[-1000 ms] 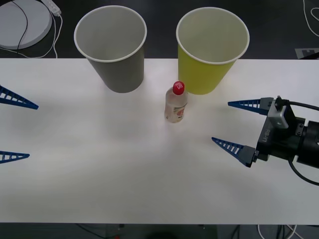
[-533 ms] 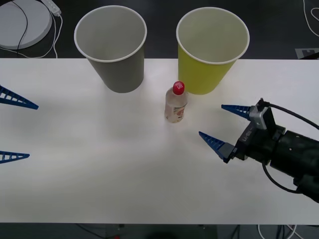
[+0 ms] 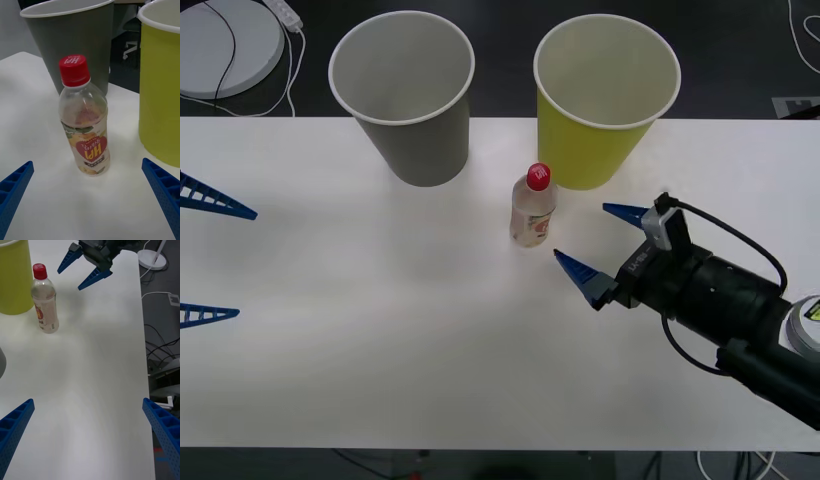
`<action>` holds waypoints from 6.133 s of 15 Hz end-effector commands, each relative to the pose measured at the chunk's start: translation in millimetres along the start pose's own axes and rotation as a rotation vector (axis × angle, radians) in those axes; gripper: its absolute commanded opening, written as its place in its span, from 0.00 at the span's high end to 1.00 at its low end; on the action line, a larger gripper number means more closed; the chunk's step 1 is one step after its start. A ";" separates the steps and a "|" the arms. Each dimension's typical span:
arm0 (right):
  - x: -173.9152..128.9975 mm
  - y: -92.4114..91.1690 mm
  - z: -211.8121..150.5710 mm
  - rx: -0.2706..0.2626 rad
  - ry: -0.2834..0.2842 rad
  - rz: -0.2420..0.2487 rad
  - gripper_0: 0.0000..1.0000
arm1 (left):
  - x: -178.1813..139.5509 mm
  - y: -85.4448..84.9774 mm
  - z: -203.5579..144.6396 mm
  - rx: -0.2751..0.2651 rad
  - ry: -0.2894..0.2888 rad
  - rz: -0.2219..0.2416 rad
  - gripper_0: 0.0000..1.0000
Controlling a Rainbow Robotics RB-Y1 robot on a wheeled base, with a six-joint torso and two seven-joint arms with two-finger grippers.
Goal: Put the can into the green bin and the plastic bottle into the gray bin
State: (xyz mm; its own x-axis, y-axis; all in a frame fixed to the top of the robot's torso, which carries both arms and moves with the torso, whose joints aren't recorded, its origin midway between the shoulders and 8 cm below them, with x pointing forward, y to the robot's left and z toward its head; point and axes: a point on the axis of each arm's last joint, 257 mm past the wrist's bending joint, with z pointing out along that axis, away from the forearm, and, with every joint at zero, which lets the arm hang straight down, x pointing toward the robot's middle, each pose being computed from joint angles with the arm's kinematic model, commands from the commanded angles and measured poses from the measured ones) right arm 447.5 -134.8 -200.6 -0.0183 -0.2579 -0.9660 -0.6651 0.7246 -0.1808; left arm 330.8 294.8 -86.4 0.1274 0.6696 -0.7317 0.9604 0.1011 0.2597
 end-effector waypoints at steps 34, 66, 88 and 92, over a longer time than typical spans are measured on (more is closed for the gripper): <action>-12.9 19.7 111.4 -0.006 -0.061 -0.034 0.47 | 0.0 0.0 0.0 0.000 0.000 0.000 0.00; -94.2 62.6 29.7 -0.234 -0.106 0.186 1.00 | 0.0 0.0 0.0 0.000 0.000 0.000 0.00; -215.6 36.7 21.2 -0.406 0.032 0.110 1.00 | 0.0 0.0 0.0 0.000 0.000 0.000 0.00; -232.6 19.2 29.0 -0.365 0.079 0.145 1.00 | 0.0 0.0 0.0 0.000 0.000 0.000 0.00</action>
State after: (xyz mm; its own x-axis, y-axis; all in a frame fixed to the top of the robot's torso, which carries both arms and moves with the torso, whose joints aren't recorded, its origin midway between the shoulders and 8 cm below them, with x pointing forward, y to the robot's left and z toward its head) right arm 457.4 -41.4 12.5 -0.1767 -0.2177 -0.9599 -0.8761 0.4792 0.0525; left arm 330.8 294.9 -86.4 0.1274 0.6697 -0.7316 0.9604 0.1010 0.2597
